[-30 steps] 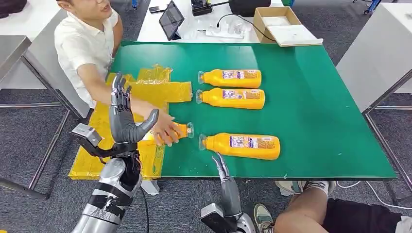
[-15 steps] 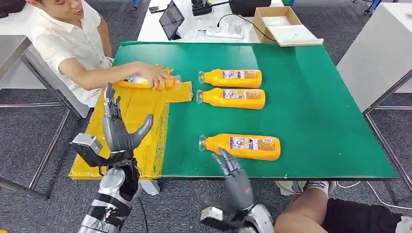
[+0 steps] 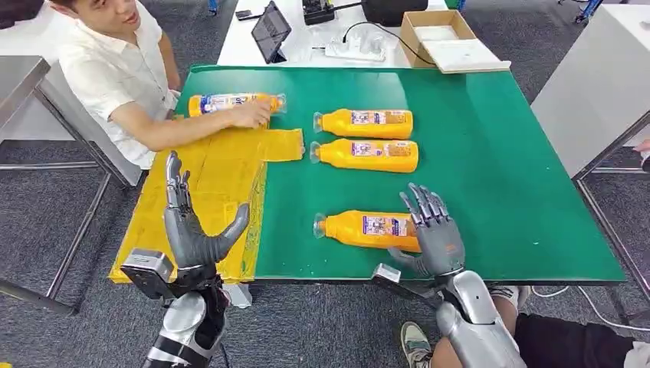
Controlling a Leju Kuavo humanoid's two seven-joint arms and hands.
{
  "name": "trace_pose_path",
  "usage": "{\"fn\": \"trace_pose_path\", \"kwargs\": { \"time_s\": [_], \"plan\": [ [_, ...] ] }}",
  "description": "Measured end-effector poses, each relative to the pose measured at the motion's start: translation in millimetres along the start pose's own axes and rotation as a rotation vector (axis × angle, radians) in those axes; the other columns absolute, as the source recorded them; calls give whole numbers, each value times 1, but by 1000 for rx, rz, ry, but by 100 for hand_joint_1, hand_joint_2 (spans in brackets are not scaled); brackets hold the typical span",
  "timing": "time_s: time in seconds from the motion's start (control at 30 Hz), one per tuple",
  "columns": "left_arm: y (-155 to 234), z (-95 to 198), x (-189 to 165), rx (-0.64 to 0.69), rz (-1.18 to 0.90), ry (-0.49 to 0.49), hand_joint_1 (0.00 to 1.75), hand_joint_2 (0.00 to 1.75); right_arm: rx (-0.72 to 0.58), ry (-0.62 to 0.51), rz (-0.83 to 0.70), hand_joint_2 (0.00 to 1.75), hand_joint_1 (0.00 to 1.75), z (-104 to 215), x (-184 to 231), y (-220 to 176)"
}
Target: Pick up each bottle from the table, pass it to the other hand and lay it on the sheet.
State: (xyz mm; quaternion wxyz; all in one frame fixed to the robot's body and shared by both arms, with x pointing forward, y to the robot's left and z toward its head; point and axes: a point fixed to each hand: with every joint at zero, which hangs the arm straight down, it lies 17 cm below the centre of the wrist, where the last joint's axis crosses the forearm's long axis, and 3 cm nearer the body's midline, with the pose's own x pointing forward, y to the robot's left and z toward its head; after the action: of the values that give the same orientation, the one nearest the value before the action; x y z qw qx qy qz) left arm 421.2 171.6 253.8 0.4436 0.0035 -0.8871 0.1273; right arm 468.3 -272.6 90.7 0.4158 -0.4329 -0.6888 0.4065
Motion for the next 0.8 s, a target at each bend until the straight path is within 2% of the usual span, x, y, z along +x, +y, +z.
{"fn": "trace_pose_path", "kwargs": {
  "time_s": [0.3,0.47,0.6,0.8],
  "plan": [
    [-2,1,1,1,0,0,0,175,27,30,11,175,0,-3,-12,3],
    [-5,2,1,-9,8,0,0,175,142,87,0,175,0,-8,-31,24],
    [-15,4,1,-37,30,10,0,175,227,141,-72,175,0,-8,-48,44],
    [-26,6,0,-71,63,32,0,175,334,195,-151,175,0,11,-58,75]
  ]
}}
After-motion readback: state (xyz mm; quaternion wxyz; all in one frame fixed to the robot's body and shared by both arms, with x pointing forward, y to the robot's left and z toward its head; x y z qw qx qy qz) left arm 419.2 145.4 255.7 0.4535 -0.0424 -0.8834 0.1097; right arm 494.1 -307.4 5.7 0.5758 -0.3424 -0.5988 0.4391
